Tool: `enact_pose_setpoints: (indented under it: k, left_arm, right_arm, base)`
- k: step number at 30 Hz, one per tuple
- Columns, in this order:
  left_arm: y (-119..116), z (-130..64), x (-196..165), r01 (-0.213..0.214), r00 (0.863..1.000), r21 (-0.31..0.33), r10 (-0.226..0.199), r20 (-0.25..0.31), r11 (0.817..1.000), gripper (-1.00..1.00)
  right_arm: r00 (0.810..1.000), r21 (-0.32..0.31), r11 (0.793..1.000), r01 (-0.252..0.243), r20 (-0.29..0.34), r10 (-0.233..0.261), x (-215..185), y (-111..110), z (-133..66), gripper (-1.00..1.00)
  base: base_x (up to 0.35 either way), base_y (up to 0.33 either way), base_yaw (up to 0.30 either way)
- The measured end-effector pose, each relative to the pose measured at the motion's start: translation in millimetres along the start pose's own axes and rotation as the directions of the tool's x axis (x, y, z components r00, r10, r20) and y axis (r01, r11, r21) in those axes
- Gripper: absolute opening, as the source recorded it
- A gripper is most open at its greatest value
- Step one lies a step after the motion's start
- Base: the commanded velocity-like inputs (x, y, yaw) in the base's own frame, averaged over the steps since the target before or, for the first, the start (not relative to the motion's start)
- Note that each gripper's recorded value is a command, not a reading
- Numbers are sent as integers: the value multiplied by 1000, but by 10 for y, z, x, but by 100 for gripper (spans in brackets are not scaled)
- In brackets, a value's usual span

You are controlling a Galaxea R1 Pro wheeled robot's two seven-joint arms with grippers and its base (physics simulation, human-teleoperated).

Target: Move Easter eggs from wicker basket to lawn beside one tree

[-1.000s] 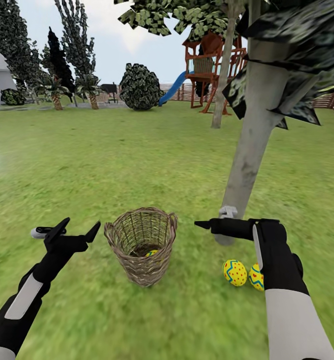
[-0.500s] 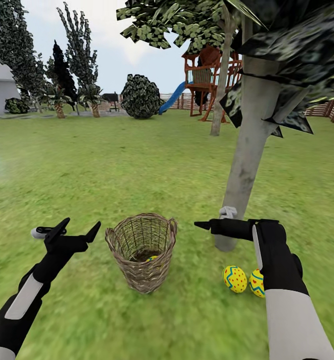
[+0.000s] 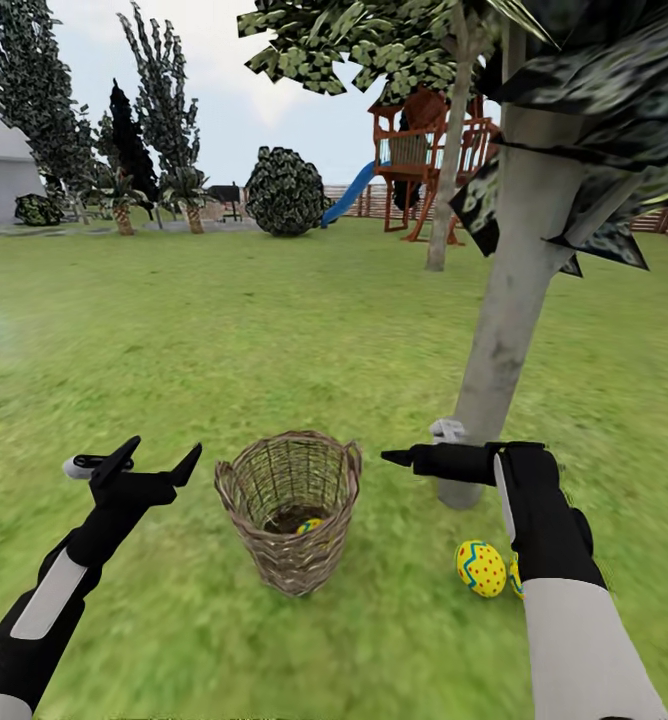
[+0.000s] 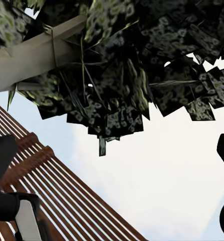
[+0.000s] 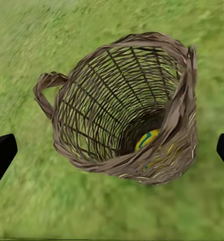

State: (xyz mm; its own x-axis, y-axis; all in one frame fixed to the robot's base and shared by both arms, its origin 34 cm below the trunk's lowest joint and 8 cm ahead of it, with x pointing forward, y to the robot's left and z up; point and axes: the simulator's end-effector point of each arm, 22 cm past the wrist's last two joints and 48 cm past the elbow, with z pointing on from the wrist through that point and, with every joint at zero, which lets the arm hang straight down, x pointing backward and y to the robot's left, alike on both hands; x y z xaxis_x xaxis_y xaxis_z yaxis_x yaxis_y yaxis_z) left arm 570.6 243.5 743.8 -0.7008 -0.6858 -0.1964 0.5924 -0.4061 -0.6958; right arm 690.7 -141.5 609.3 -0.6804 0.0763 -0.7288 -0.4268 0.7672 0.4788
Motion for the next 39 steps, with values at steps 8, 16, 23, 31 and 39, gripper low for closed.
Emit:
enact_pose_setpoints:
  k: [8,16,23,31,39]
  left_arm:
    - [54,-29,-7,7,1000,-8,-7,5,1000,100]
    - [111,-58,-14,14,1000,-16,-14,10,1000,100]
    - [160,-87,-23,20,1000,-24,-20,15,1000,100]
    - [215,-120,-31,28,999,-32,-27,21,999,100]
    - [229,-123,-28,32,999,-31,-31,24,999,100]
  right_arm:
    - [998,-17,1000,-5,-67,4,228,130,263,100]
    - [997,73,997,-16,-80,21,308,-21,387,100]
    - [996,76,997,-23,-90,30,362,-55,430,100]
    - [995,76,997,-33,-96,40,398,-74,466,100]
    - [995,71,997,-39,-93,45,394,-69,466,100]
  base:
    - [1,0,145]
    - [8,4,89]
    - [205,177,2]
    - [237,211,-114]
    - [37,32,-199]
